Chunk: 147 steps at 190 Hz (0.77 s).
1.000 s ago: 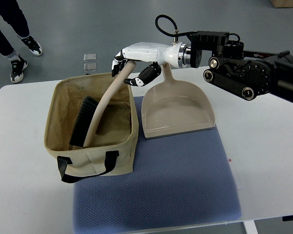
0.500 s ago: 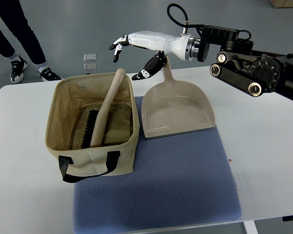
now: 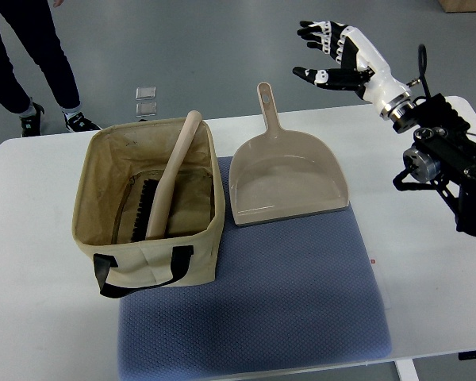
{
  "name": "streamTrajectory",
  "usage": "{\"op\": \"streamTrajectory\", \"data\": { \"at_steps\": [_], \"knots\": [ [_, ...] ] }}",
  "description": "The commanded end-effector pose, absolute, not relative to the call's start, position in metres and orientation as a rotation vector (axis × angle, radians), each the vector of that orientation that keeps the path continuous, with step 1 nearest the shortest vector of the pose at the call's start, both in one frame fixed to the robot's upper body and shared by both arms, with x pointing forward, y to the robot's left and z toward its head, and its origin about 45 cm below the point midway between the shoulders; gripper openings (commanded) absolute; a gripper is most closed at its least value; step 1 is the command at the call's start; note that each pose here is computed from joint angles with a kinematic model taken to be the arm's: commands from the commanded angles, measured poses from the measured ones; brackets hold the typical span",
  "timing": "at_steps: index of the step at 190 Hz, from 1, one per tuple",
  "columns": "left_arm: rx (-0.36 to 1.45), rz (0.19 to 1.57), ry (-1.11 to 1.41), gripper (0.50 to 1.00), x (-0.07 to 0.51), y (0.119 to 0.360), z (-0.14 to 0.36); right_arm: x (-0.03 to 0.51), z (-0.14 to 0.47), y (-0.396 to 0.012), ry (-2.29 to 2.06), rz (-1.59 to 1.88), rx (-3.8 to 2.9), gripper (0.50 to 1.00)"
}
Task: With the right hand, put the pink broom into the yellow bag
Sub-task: 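Open the right hand, release the brush, and raise the hand away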
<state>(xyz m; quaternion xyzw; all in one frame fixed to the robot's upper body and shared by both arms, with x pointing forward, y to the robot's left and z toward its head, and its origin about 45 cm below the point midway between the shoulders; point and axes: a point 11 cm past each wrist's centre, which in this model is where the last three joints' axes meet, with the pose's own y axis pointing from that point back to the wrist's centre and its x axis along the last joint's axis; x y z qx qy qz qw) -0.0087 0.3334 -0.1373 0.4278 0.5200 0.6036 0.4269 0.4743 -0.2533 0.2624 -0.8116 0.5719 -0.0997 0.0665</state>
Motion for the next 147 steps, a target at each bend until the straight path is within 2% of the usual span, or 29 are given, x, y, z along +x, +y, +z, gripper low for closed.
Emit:
{"op": "streamTrajectory", "data": {
  "at_steps": [1, 15, 26, 40, 61, 89, 147],
  "knots": [
    [1.069, 1.508, 1.299, 1.0, -0.009, 0.333, -0.137, 0.468, 0.238, -0.275, 1.815, -0.067, -2.307, 0.86],
    [1.069, 1.508, 1.299, 1.0, -0.009, 0.333, -0.137, 0.463, 0.223, -0.285, 1.845, 0.078, -2.217, 0.866],
    [1.069, 1.508, 1.299, 1.0, -0.009, 0.333, -0.137, 0.459, 0.215, -0.29, 1.854, 0.185, -2.141, 0.893],
    [1.069, 1.508, 1.299, 1.0, -0.009, 0.333, -0.137, 0.455, 0.204, -0.295, 1.863, 0.294, -2.056, 0.895],
    [1.069, 1.508, 1.299, 1.0, -0.009, 0.333, -0.137, 0.45, 0.189, -0.29, 1.864, 0.421, -1.963, 0.926],
    [1.069, 1.508, 1.299, 1.0, -0.009, 0.333, -0.137, 0.448, 0.183, -0.277, 1.849, 0.465, -1.947, 0.93],
    [1.069, 1.508, 1.299, 1.0, -0.009, 0.333, -0.137, 0.448, 0.183, -0.275, 1.843, 0.472, -1.931, 0.93]
  ]
}}
